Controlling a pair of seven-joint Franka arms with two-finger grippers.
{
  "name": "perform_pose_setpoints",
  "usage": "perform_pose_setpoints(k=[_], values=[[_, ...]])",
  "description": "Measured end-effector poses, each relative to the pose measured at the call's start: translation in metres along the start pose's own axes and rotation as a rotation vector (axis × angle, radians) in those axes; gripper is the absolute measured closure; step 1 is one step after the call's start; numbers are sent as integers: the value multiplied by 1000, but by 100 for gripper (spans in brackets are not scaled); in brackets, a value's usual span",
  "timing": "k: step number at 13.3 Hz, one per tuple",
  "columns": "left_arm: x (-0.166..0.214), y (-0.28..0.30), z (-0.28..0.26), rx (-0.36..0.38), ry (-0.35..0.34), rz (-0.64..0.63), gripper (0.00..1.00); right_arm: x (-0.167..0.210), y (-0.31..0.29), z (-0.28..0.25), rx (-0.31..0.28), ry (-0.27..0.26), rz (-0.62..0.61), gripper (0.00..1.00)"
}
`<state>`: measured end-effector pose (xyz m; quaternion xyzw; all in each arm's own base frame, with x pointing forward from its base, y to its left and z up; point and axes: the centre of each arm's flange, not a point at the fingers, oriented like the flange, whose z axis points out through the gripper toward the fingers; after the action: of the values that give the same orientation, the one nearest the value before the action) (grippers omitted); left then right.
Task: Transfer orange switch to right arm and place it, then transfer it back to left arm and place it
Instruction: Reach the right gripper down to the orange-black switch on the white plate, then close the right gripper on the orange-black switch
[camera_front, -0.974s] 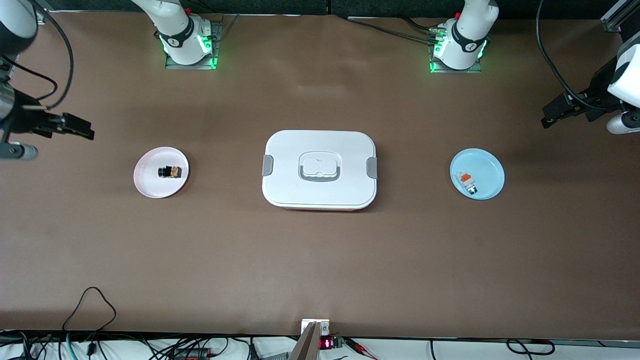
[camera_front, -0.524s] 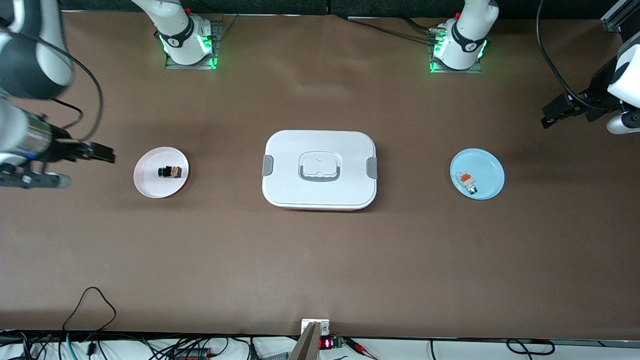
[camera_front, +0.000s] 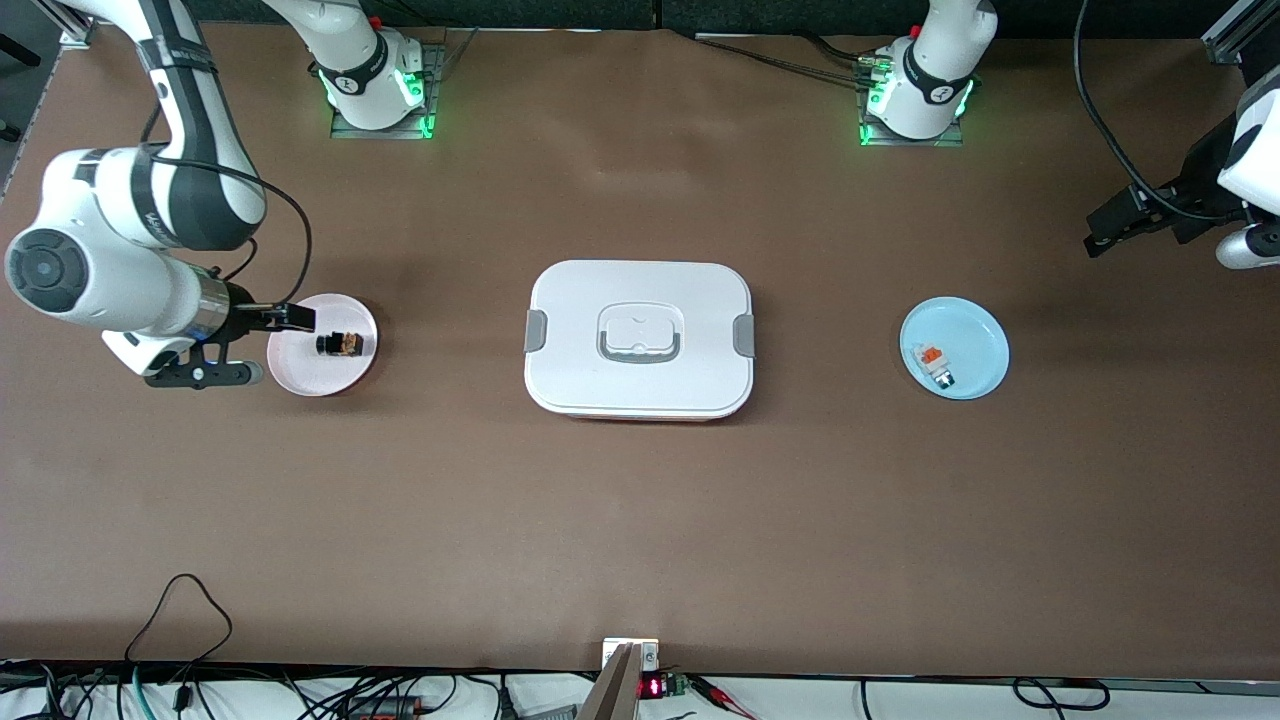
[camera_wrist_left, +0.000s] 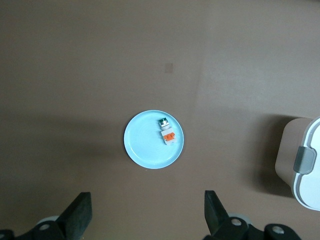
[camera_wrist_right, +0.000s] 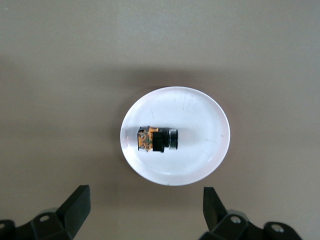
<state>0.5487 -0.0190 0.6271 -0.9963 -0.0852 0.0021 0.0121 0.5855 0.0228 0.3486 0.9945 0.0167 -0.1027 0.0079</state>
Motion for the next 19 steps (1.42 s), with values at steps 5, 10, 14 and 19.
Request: perform_pose_setpoints(k=[5, 10, 14, 19], values=[[1, 0, 1, 0, -2, 0, 1, -10, 16, 64, 7, 12, 27, 0], [1, 0, 1, 0, -1, 0, 1, -4, 15, 91, 8, -2, 24, 0], [1, 0, 1, 0, -1, 0, 1, 5, 13, 117, 9, 10, 22, 0], [1, 0, 1, 0, -2, 0, 1, 7, 12, 122, 10, 16, 20, 0]])
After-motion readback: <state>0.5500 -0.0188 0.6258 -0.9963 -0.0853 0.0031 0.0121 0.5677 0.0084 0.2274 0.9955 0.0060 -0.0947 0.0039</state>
